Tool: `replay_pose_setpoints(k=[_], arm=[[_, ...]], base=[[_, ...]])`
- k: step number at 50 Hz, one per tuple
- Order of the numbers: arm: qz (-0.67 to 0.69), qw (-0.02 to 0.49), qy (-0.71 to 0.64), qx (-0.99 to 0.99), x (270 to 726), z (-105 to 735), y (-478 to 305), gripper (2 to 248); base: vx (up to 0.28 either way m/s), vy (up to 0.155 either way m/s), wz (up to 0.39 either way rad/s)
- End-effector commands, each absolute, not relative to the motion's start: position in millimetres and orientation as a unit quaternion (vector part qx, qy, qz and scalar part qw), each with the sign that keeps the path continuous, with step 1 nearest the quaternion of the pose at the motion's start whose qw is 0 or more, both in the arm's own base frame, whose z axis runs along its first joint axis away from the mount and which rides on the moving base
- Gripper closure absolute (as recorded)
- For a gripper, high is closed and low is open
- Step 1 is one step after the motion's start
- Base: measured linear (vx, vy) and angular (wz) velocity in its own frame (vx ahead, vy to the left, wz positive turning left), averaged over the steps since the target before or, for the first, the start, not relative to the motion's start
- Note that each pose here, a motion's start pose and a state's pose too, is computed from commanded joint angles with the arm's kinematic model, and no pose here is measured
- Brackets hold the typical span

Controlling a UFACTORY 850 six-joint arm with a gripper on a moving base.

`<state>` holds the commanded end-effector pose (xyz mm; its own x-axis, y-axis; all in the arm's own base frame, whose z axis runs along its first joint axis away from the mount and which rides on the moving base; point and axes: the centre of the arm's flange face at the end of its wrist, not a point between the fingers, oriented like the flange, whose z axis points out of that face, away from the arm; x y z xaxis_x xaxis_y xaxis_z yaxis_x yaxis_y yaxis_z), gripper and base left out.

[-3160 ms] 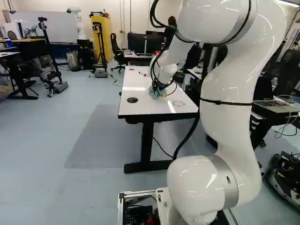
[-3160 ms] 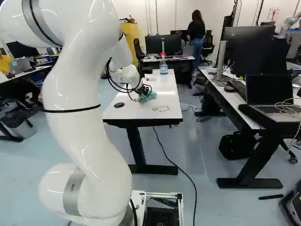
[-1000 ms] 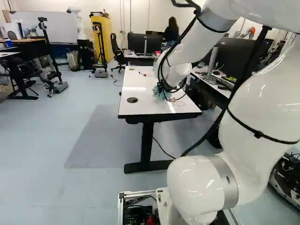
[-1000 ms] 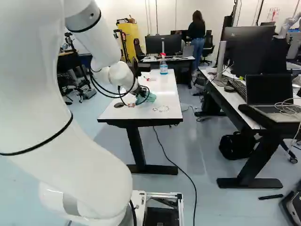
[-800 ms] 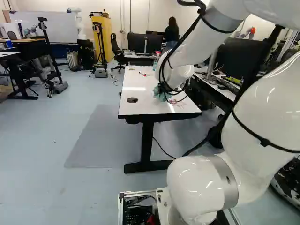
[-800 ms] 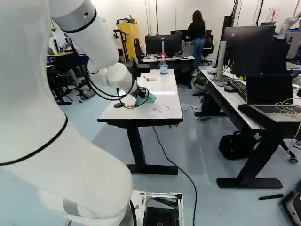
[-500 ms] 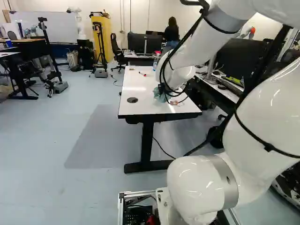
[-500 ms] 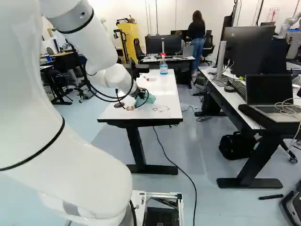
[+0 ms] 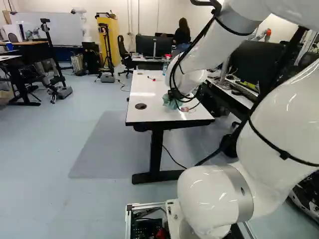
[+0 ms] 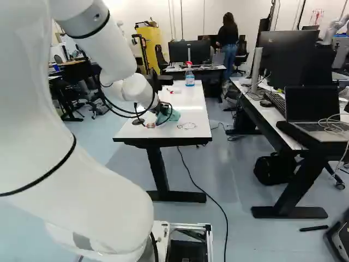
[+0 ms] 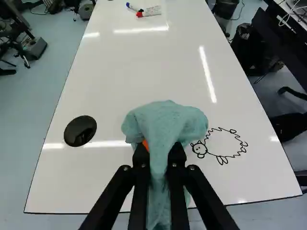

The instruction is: Clean the table with the green towel

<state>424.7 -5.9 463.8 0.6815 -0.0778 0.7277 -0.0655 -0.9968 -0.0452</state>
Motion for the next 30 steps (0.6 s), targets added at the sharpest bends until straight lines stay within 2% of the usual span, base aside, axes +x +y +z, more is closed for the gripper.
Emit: replay_pose_setpoints(k=[30], arm=[[-0.397, -0.002, 0.057, -0.916, 449.3, 439.0, -23.2, 205]], base=[[0.0, 0.0, 0.0]])
